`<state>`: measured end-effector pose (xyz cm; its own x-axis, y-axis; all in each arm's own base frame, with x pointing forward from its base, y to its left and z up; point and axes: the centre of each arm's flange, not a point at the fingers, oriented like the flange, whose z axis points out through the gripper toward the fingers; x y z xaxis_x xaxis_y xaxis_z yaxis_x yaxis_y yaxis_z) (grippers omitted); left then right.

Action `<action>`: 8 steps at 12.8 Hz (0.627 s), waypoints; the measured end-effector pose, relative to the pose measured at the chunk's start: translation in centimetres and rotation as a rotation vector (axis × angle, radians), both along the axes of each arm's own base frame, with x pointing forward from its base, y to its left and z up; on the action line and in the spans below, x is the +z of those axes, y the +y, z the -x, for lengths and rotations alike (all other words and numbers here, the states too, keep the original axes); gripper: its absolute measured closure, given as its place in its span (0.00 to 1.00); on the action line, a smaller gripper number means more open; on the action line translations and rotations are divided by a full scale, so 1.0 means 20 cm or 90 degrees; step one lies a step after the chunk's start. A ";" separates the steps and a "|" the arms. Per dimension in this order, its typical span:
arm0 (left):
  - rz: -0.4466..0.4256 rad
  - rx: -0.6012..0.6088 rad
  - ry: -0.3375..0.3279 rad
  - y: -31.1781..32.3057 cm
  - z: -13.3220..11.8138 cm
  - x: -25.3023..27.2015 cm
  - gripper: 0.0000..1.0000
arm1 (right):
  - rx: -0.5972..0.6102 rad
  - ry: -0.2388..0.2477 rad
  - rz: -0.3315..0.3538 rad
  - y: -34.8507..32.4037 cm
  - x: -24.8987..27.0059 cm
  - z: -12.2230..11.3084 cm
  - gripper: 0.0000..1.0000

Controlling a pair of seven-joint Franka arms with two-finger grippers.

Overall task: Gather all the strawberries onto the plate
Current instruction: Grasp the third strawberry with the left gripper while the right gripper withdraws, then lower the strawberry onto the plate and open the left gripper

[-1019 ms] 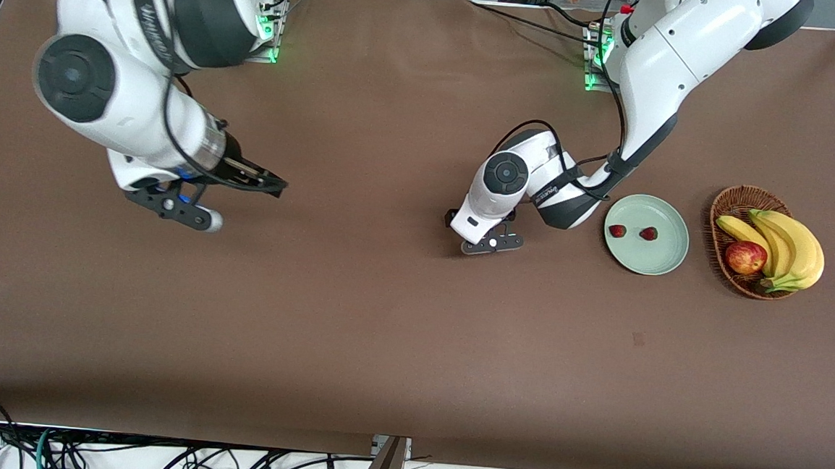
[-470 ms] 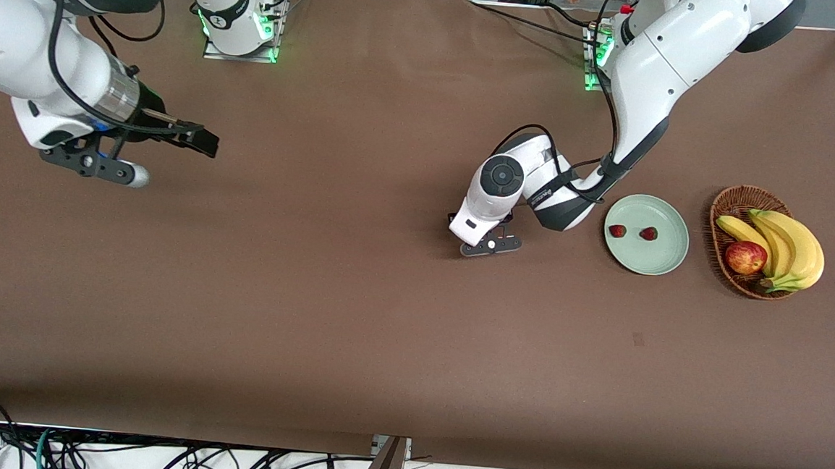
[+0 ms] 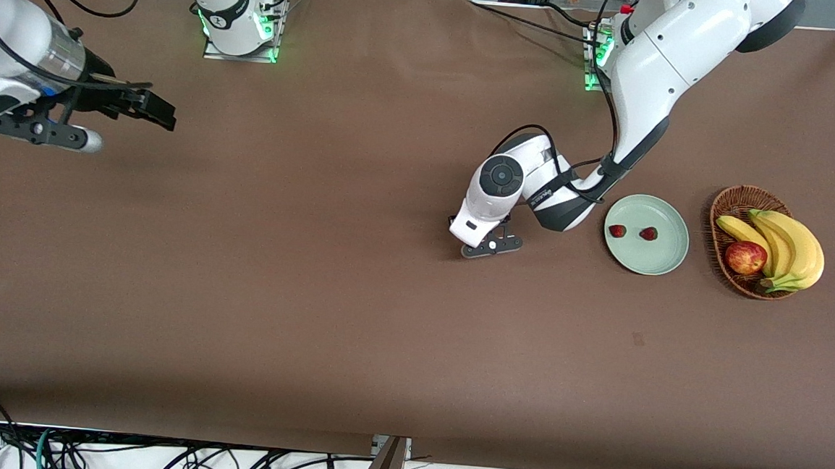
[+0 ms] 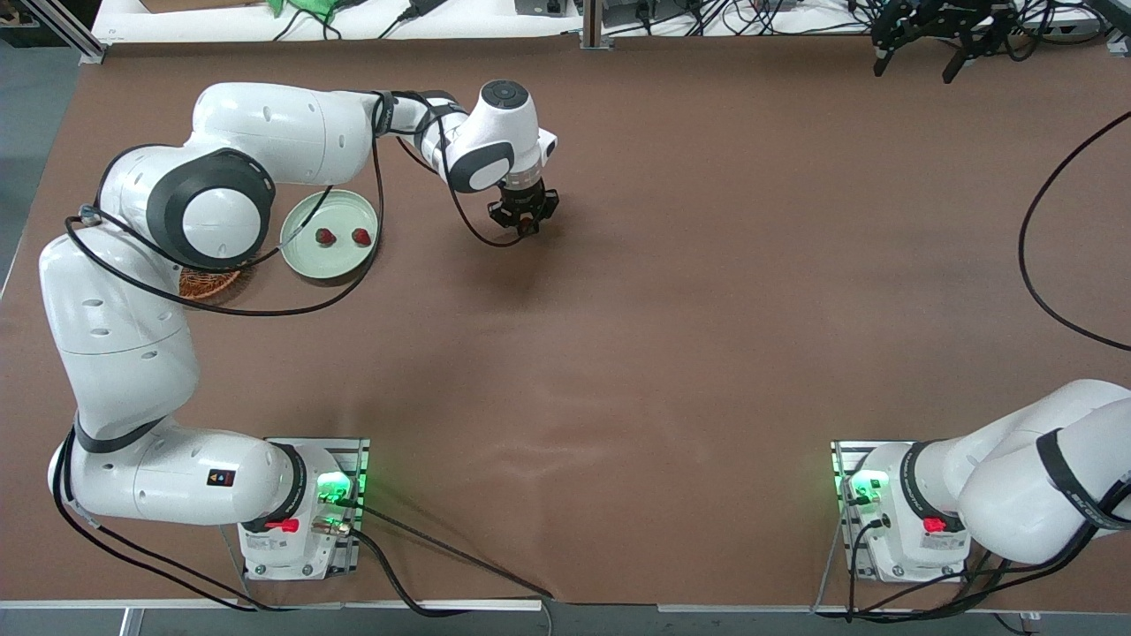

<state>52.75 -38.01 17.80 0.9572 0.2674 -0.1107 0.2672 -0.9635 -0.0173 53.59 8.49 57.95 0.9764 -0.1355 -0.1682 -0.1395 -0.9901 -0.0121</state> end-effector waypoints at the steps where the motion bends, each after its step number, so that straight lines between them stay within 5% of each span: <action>1: -0.006 0.009 -0.002 0.06 -0.05 0.04 0.67 | 0.009 -0.005 -0.005 -0.04 0.01 0.01 0.01; 8: -0.001 -0.029 0.085 1.22 -0.40 0.33 0.67 | 0.041 -0.025 -0.017 -0.21 0.06 0.01 0.00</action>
<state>60.83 -13.63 24.33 0.9451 0.2244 -0.2375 0.2185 -0.9745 -0.0513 53.44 4.33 59.13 0.9889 -0.0675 -0.1321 -0.0737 -0.9964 -0.0423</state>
